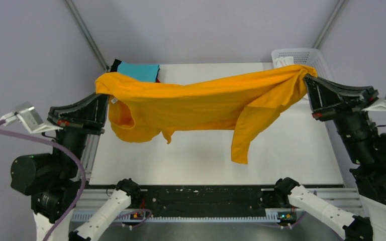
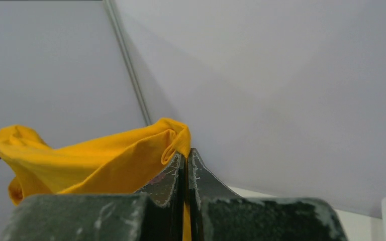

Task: Fold and stack the t-shirts
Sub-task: Flatten out the tshirt

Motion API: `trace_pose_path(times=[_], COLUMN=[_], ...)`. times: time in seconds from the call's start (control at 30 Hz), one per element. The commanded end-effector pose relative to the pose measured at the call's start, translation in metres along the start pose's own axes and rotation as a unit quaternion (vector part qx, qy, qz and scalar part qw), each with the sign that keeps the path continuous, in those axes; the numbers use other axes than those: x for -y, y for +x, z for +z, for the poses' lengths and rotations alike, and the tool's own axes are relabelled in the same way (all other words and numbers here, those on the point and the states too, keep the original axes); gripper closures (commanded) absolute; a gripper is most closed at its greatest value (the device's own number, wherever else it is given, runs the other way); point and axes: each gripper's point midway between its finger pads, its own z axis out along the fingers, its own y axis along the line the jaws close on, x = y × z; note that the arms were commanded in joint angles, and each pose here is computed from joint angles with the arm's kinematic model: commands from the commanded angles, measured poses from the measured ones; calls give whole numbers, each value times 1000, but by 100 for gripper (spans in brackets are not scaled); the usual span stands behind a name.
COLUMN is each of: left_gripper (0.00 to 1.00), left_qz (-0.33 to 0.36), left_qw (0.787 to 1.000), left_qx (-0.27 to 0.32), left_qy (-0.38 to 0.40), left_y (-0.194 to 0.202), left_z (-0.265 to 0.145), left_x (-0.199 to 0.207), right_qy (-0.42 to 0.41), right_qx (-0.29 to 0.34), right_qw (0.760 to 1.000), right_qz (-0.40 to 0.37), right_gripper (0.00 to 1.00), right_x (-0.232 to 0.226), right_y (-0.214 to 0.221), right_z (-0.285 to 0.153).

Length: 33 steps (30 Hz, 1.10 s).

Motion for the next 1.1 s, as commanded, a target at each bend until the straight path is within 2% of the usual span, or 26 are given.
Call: trace_pose_path(times=[0.0, 0.13, 0.23, 0.37, 0.4, 0.47, 0.53, 0.6, 0.63, 0.67, 0.7, 0.73, 0.77, 0.83, 0.87, 0.93, 1.07], left_gripper=[100, 100, 100, 100, 100, 100, 78, 65, 50, 28, 6, 2, 1, 1, 1, 1, 1], left_qz=[24, 22, 21, 40, 46, 72, 86, 83, 79, 72, 73, 75, 80, 72, 67, 58, 32], left_qw=[1000, 999, 997, 981, 971, 937, 899, 859, 838, 817, 792, 776, 756, 743, 749, 760, 776], left_qx=[11, 11, -13, -69, -82, -128, -206, -263, -293, -316, -343, -361, -385, -419, -421, -421, -426], left_qy=[10, -23, -69, -176, -218, -317, -376, -432, -453, -477, -499, -511, -523, -517, -508, -491, -463], left_y=[-17, -9, 20, 96, 120, 179, 248, 303, 326, 343, 360, 370, 382, 398, 400, 401, 397], left_z=[-15, -14, 2, 36, 41, 46, 45, 43, 45, 47, 46, 51, 48, 51, 54, 55, 50], left_x=[7, -8, -33, -99, -123, -180, -227, -278, -300, -319, -336, -346, -354, -355, -352, -347, -327], right_qy=[-32, 23, 83, 173, 207, 289, 321, 335, 331, 346, 359, 373, 390, 407, 407, 403, 363], right_qx=[-8, -15, -48, -120, -140, -162, -216, -263, -293, -301, -322, -345, -364, -391, -401, -403, -410], right_qw=[999, 999, 995, 977, 967, 937, 911, 896, 891, 885, 873, 858, 842, 821, 816, 818, 834], right_qz=[20, 20, 6, -38, -57, -109, -140, -125, -105, -82, -71, -71, -78, -91, -90, -80, -61], right_gripper=[100, 100, 100, 100, 100, 100, 97, 96, 95, 84, 61, 42, 33, 25, 22, 4, 1], right_x=[-13, 8, 31, 68, 84, 121, 148, 185, 198, 223, 243, 258, 270, 280, 281, 278, 255], right_y=[-13, 1, 32, 109, 135, 187, 261, 325, 359, 377, 399, 417, 429, 442, 446, 447, 440], right_z=[-16, -16, -6, 13, 16, 16, 16, 16, 17, 21, 22, 23, 23, 26, 26, 27, 22])
